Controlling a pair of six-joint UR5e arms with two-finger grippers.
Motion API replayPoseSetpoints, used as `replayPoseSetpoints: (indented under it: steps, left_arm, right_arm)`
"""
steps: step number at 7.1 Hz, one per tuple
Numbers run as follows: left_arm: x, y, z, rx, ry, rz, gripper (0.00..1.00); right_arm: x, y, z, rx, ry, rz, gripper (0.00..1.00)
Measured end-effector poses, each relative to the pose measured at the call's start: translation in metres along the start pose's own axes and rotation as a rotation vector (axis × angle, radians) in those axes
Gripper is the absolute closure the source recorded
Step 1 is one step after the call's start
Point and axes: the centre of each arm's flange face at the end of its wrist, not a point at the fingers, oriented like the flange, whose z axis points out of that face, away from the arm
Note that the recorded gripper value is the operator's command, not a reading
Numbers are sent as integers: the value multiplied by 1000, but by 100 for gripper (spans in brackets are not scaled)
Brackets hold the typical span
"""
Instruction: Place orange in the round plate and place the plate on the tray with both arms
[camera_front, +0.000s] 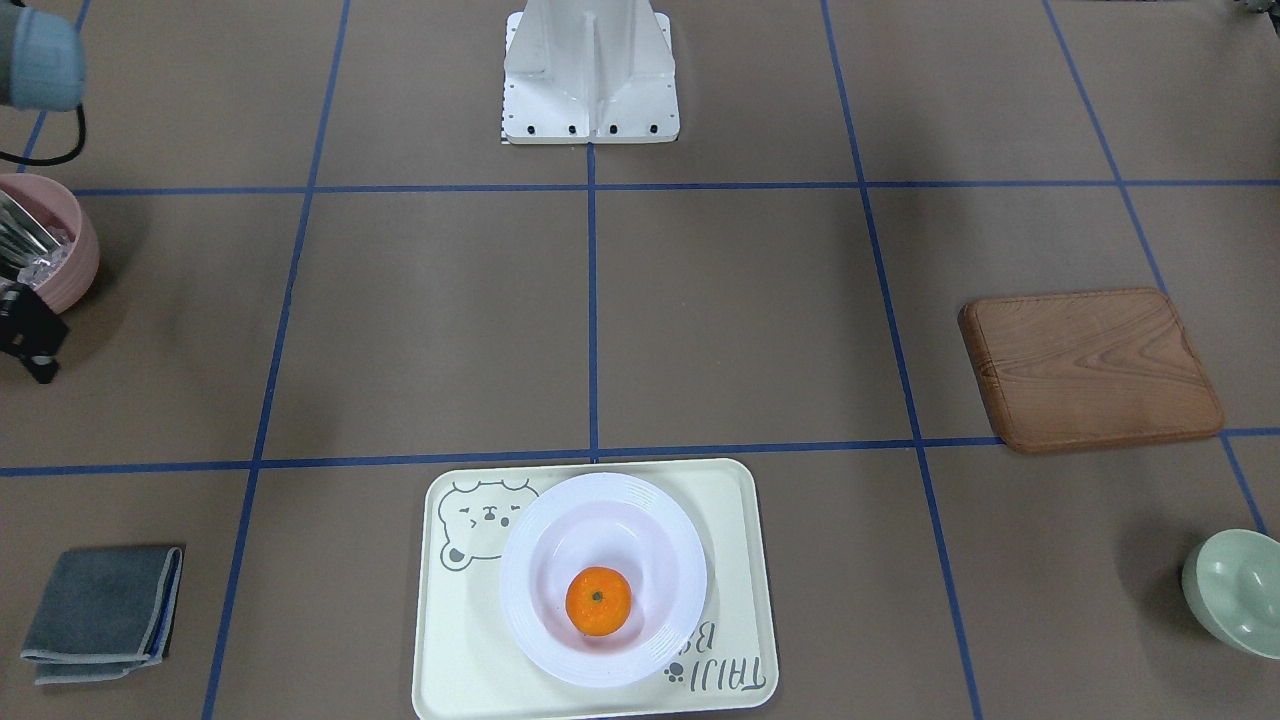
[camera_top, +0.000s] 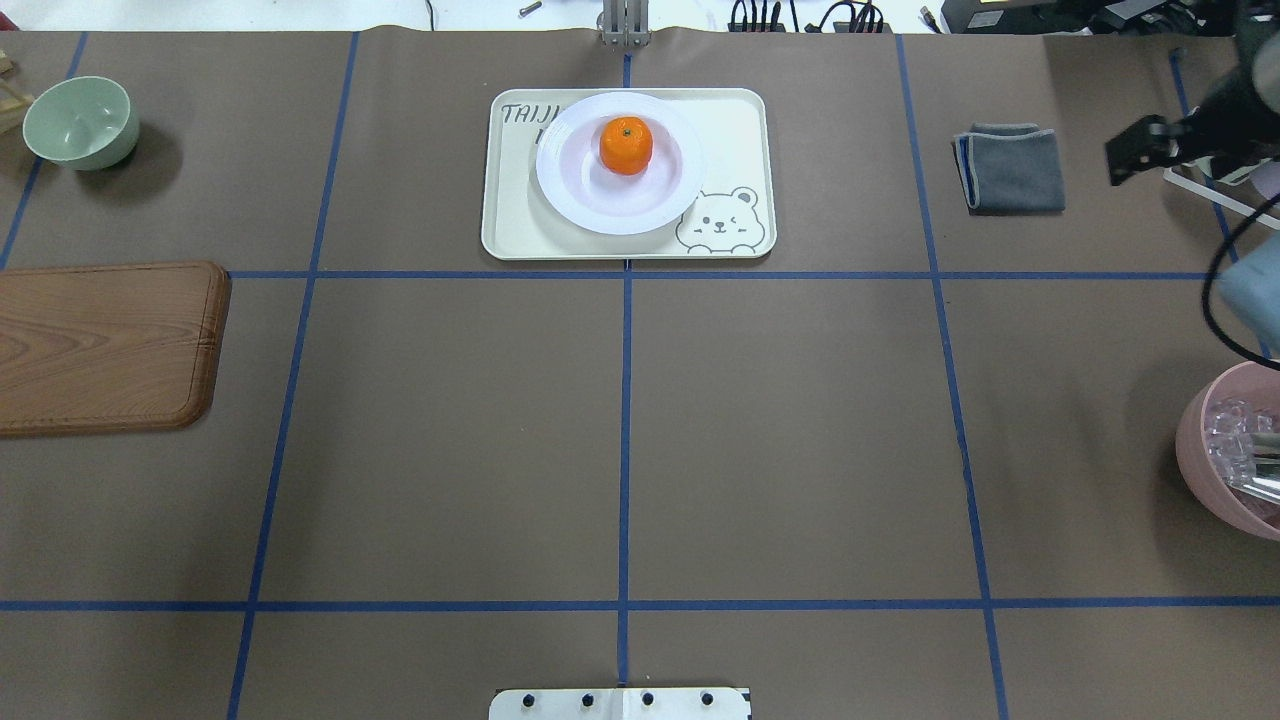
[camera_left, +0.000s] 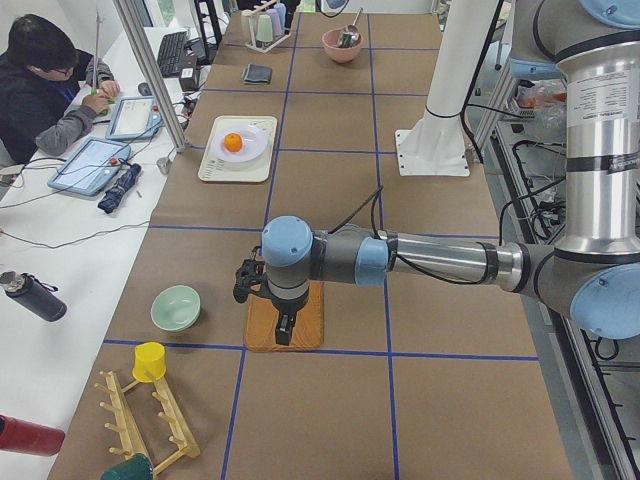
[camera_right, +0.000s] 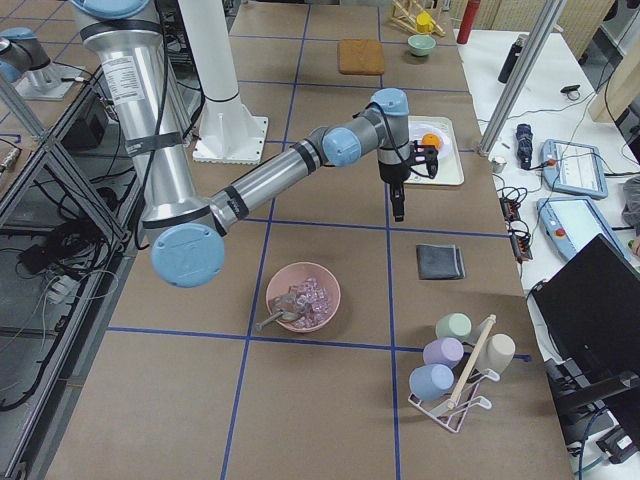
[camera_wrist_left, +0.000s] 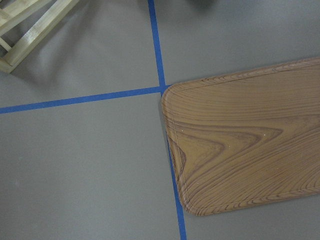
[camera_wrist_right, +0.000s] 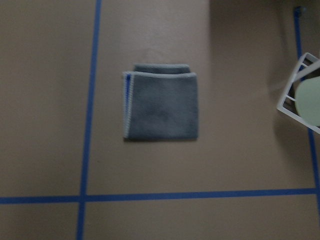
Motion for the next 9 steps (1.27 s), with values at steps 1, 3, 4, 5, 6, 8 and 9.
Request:
replayPoseSetpoints:
  steps: [1, 3, 4, 5, 6, 8, 9]
  left_arm:
    - [0, 0, 0, 1, 0, 1, 1]
    - [2, 0, -2, 4, -2, 5, 1]
    - [2, 0, -2, 5, -2, 6, 1]
    - [3, 0, -3, 6, -2, 7, 1]
    - [3, 0, -3, 7, -2, 8, 1]
    - [3, -1, -3, 8, -2, 9, 1]
    - [4, -1, -3, 8, -2, 9, 1]
  right_arm:
    - [67, 24, 6, -39, 25, -60, 0]
    - [177, 84, 10, -113, 9, -135, 0]
    - [209, 111, 9, -133, -22, -145, 0]
    - [226, 130, 10, -146, -58, -143, 0]
    - [233, 139, 12, -152, -77, -144, 0]
    - [244, 146, 25, -176, -86, -136, 0]
    - [252, 150, 35, -196, -90, -119, 0]
